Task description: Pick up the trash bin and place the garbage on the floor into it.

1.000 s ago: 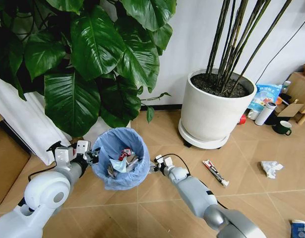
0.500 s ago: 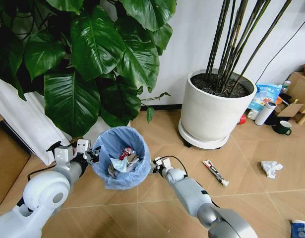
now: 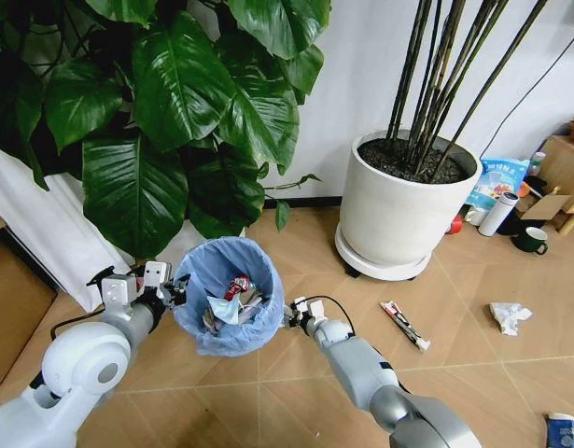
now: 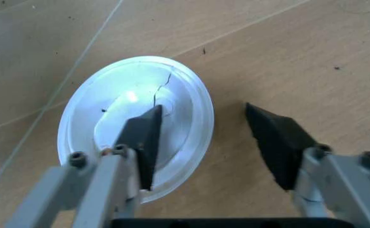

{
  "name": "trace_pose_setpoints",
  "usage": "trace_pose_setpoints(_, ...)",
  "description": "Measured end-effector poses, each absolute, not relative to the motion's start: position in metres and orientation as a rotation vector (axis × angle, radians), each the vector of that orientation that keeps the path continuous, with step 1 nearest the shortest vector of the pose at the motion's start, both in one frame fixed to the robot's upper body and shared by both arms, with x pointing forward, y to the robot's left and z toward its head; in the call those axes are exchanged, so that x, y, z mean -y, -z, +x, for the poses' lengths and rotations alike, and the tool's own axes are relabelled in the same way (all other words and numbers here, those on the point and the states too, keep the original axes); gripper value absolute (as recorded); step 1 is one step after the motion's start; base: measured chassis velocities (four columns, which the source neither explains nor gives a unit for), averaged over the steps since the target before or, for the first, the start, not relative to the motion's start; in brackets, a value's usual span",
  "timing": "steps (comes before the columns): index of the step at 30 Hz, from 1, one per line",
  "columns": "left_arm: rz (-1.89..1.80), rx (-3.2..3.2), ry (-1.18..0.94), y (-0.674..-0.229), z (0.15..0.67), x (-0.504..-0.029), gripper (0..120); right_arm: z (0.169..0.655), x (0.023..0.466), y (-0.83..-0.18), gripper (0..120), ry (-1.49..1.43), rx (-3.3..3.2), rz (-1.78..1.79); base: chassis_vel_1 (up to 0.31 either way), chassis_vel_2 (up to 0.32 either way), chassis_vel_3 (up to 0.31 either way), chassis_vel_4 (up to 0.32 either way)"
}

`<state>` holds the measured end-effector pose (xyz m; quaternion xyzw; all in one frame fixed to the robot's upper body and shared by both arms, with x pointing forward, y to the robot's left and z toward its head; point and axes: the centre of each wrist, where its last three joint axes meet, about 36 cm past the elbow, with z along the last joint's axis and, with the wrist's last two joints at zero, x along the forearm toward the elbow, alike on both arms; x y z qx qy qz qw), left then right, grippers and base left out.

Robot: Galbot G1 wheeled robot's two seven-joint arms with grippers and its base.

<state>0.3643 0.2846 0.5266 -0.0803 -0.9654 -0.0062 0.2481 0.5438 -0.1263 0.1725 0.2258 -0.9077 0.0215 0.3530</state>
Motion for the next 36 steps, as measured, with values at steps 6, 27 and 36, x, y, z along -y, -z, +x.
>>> trace_pose_setpoints(6,-0.220,2.632,0.018,-0.527,0.365,-0.285,0,0.543,0.131,-0.171,29,-0.054,2.352,0.581,0.000,0.000,0.000,0.000)
trace_pose_setpoints(27,-0.229,2.625,0.023,-0.527,0.360,-0.283,0,0.554,0.182,-0.210,0,-0.036,2.507,0.517,0.000,0.000,0.000,0.000)
trace_pose_setpoints(36,-0.220,2.605,0.020,-0.520,0.363,-0.283,0,0.547,0.215,-0.283,0,0.082,2.661,0.540,0.000,0.000,0.000,0.000)
